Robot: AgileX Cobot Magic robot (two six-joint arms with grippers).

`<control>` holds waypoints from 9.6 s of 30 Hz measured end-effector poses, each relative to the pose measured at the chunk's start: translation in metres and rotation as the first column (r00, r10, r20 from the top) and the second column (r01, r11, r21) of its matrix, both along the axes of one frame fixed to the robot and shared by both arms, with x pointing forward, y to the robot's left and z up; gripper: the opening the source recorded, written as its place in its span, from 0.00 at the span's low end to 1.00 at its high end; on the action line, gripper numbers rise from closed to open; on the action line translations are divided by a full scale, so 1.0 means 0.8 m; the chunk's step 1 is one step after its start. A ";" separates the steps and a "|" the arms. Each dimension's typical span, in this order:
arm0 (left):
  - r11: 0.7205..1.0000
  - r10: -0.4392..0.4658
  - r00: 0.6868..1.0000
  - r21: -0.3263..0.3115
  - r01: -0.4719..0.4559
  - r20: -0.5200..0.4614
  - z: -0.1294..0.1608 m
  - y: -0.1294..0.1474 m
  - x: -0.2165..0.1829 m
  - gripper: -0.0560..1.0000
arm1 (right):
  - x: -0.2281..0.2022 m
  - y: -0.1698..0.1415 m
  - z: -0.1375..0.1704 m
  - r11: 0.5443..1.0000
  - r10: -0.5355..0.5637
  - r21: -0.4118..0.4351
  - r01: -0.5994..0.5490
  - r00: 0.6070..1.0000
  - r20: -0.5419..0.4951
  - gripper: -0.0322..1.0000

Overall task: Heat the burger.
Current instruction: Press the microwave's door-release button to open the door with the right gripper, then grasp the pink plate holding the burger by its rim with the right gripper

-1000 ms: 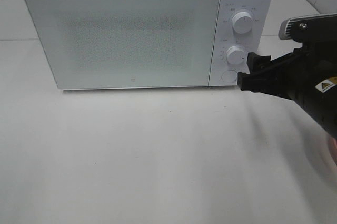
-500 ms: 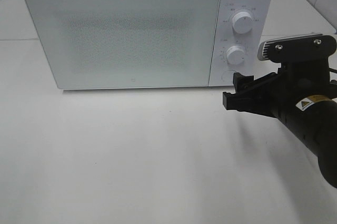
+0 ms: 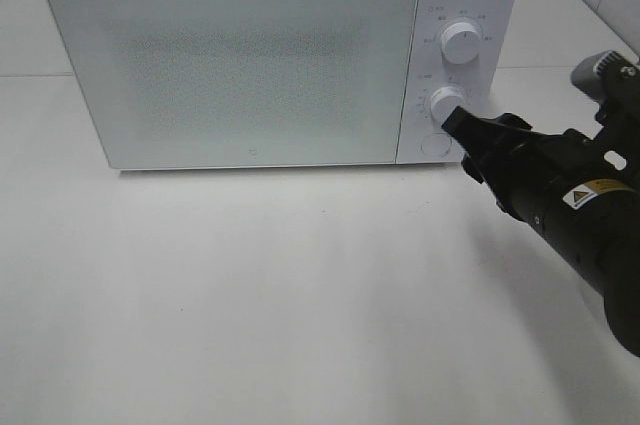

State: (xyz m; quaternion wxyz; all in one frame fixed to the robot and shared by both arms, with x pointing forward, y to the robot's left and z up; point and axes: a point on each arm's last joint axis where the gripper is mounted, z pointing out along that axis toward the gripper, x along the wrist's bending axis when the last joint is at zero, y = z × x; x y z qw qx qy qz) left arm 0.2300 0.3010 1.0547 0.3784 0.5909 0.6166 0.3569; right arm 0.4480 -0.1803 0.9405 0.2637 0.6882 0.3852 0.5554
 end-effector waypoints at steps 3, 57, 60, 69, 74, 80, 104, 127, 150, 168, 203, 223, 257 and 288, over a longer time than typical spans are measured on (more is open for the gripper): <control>1.000 0.000 1.000 0.000 0.000 0.000 0.000 0.000 0.000 0.99 | 0.000 0.000 0.000 0.992 -0.029 0.119 0.030 1.000 -0.010 0.41; 1.000 0.000 1.000 0.000 0.000 0.000 0.000 0.000 0.000 0.99 | 0.068 -0.008 -0.053 0.569 -0.155 0.755 0.325 0.944 -0.290 0.04; 1.000 0.000 1.000 0.000 0.000 0.000 0.000 0.000 0.000 0.99 | 0.077 -0.005 -0.060 0.566 -0.151 0.756 0.328 0.943 -0.296 0.04; 1.000 0.000 1.000 0.000 0.000 0.000 0.000 0.000 0.000 0.99 | 0.094 0.006 -0.079 0.563 -0.143 0.753 0.341 0.937 -0.317 0.04; 1.000 0.000 1.000 0.000 0.000 0.000 0.000 0.000 0.000 0.99 | 0.117 0.008 -0.088 0.568 -0.140 0.751 0.336 0.939 -0.314 0.04; 1.000 0.000 1.000 0.000 0.000 0.000 0.000 0.000 0.000 0.99 | 0.133 0.004 -0.082 0.566 -0.136 0.759 0.321 0.945 -0.298 0.04; 1.000 0.000 1.000 0.000 0.000 0.000 0.000 0.000 0.000 0.99 | 0.161 -0.005 -0.105 0.586 -0.151 0.732 0.348 0.934 -0.323 0.04; 1.000 0.000 1.000 0.000 0.000 0.000 0.000 0.000 0.000 0.99 | 0.166 -0.002 -0.101 0.611 -0.129 0.742 0.276 0.960 -0.250 0.04; 1.000 0.000 1.000 0.000 0.000 0.000 0.000 0.000 0.000 0.99 | 0.179 0.000 -0.109 0.631 -0.177 0.709 0.314 0.949 -0.262 0.04; 1.000 0.000 1.000 0.000 0.000 0.000 0.000 0.000 0.000 0.99 | 0.173 0.001 -0.107 0.636 -0.166 0.716 0.287 0.958 -0.236 0.04; 1.000 0.000 1.000 0.000 0.000 0.000 0.000 0.000 0.000 0.99 | 0.094 -0.001 -0.027 0.803 0.017 0.553 0.221 0.920 -0.392 0.04; 1.000 0.000 1.000 0.000 0.000 0.000 0.000 0.000 0.000 0.99 | 0.056 -0.006 0.042 0.951 0.184 0.304 -0.061 0.900 -0.395 0.05; 1.000 0.000 1.000 0.000 0.000 0.000 0.000 0.000 0.000 0.99 | -0.012 -0.019 0.077 0.845 0.402 -0.057 -0.531 0.703 -0.586 0.14; 1.000 0.000 1.000 0.000 0.000 0.000 0.000 0.000 0.000 0.99 | -0.019 -0.048 0.094 0.582 0.213 -0.332 -0.742 0.534 -0.819 0.84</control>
